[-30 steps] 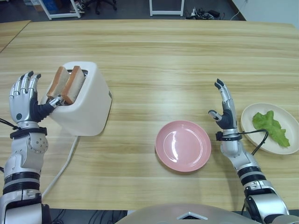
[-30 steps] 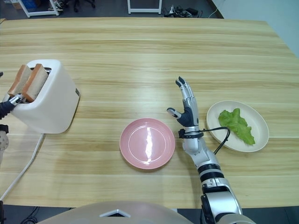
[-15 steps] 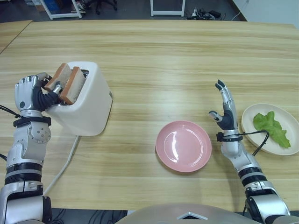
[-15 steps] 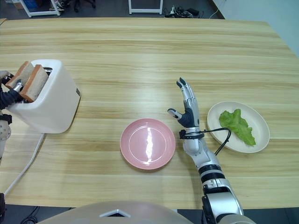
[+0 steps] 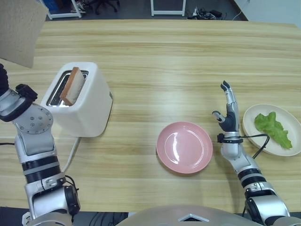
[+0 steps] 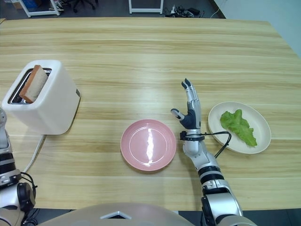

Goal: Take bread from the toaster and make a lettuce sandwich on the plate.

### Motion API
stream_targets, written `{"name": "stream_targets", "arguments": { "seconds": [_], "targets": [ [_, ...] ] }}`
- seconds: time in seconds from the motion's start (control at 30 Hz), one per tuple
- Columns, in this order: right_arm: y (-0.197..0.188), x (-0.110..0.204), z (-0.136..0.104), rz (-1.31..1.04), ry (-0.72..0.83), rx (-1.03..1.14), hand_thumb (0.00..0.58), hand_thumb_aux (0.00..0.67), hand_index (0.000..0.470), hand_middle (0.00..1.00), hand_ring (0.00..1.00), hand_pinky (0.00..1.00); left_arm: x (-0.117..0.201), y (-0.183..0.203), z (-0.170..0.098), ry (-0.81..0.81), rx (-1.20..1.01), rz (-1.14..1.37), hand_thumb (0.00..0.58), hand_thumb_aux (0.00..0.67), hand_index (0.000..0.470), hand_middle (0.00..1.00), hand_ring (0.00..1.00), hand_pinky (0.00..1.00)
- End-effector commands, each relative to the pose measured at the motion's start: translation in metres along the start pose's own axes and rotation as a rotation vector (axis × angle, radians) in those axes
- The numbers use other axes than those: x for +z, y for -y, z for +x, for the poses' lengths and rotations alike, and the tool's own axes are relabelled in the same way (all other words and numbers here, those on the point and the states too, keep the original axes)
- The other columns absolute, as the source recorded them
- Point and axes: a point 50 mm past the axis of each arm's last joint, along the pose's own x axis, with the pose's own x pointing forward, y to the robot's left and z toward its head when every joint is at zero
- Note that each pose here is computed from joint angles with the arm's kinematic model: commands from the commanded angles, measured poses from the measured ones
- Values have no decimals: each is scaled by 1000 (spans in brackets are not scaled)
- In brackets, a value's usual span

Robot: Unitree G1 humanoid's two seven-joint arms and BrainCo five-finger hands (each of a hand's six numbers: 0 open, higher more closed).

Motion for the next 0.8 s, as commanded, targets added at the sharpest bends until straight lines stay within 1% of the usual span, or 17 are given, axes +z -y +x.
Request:
{"name": "stream_targets", "arguments": {
  "seconds": [0.03,0.1,0.13,0.17,0.3,0.37,0.5,0.57,0.67,0.73,0.77,0.8],
  "targets": [
    [19,-1,5,-30,16,-54,0,0,0,0,0,0,27,57,-53,-151,-390,-388,580,670,470,1000,1000,1000],
    [38,-1,8,-71,37,-102,0,0,0,0,0,0,38,82,-97,-282,-606,-552,580,670,470,1000,1000,1000],
    [50,0,11,-102,52,-129,0,0,0,0,0,0,47,90,-118,-320,-705,-612,580,670,470,1000,1000,1000],
    [62,1,13,-135,64,-148,0,0,0,0,0,0,54,96,-134,-371,-782,-671,580,670,470,1000,1000,1000],
    [117,3,13,-347,74,-178,0,0,0,0,0,0,79,111,-195,-494,-1069,-793,580,670,470,1000,1000,1000],
    [144,2,9,-482,41,-175,0,0,0,0,0,0,88,114,-218,-532,-1178,-810,580,670,470,1000,1000,1000],
    [201,-8,-1,-741,-102,-201,0,0,0,0,0,0,92,118,-249,-577,-1318,-771,580,670,470,1000,1000,1000],
    [222,-12,-8,-849,-167,-190,0,0,0,0,0,0,90,119,-257,-595,-1347,-743,580,670,470,1000,1000,1000],
    [228,-27,-18,-953,-261,-100,0,0,0,0,0,0,91,119,-263,-595,-1386,-721,580,670,470,1000,1000,1000],
    [215,-37,-24,-973,-290,12,0,0,0,0,0,0,91,117,-268,-574,-1424,-672,580,670,470,1000,1000,1000],
    [205,-43,-28,-963,-302,94,0,0,0,0,0,0,90,115,-270,-537,-1453,-622,580,670,470,741,741,741],
    [196,-48,-32,-953,-315,172,0,0,0,0,0,0,90,112,-272,-496,-1485,-575,580,670,470,0,0,0]
  ]
}}
